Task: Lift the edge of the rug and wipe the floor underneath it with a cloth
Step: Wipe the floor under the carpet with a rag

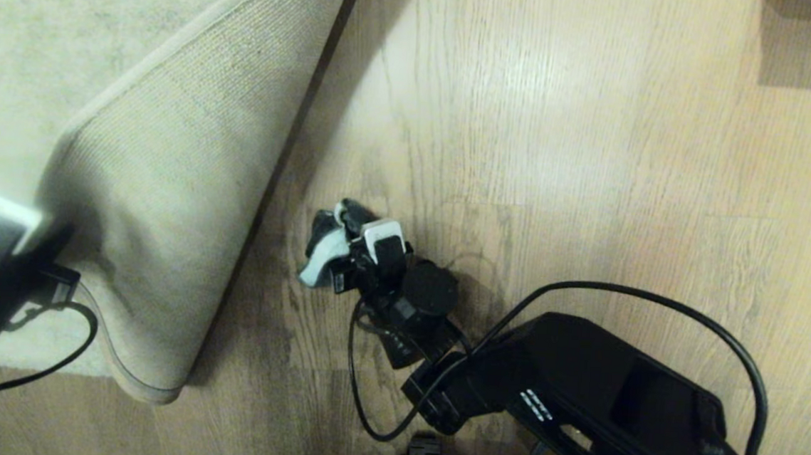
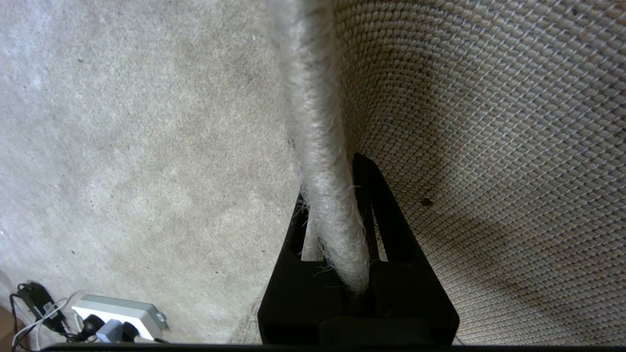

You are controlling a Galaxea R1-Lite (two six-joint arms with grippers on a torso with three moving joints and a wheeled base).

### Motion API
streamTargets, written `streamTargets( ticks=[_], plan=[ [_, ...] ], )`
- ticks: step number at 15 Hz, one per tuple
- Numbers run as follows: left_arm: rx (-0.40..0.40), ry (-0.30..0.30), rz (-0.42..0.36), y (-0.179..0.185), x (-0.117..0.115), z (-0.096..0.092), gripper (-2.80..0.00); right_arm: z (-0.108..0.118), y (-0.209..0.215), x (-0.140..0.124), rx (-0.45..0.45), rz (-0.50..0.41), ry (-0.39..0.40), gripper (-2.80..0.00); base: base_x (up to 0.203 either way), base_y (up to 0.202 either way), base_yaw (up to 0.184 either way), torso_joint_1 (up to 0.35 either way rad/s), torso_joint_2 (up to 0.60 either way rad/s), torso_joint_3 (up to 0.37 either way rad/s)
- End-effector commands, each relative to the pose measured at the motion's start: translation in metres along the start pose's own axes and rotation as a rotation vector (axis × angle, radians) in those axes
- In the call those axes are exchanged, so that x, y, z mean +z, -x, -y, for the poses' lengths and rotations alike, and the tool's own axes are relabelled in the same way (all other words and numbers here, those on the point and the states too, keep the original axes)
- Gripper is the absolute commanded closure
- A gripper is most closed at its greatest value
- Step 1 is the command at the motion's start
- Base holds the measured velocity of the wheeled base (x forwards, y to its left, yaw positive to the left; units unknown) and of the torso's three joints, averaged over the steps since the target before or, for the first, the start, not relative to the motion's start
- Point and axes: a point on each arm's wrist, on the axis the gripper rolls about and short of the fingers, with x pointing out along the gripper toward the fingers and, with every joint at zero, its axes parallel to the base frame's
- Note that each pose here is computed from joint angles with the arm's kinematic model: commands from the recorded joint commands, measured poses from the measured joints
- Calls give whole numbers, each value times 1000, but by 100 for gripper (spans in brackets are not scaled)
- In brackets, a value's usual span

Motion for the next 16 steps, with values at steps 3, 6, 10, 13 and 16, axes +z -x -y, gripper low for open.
streamTargets(
  ticks=[3, 6, 10, 13, 16],
  plan=[
    [25, -12, 45, 1, 5, -3, 0, 30, -41, 43, -79, 120, 7, 0, 0, 0, 0, 0, 0, 0],
    [22, -11, 40, 2, 4, -2, 0, 47, -53, 79, -102, 139, 24, 0, 0, 0, 0, 0, 0, 0],
    [22, -12, 40, 2, 5, -2, 0, 61, -56, 120, -123, 178, 26, 0, 0, 0, 0, 0, 0, 0],
    [25, -13, 45, 4, 6, -2, 0, 71, -57, 147, -134, 181, 31, 0, 0, 0, 0, 0, 0, 0],
    [27, -14, 48, 5, 7, -3, 0, 89, -57, 168, -159, 174, 50, 0, 0, 0, 0, 0, 0, 0]
  ],
)
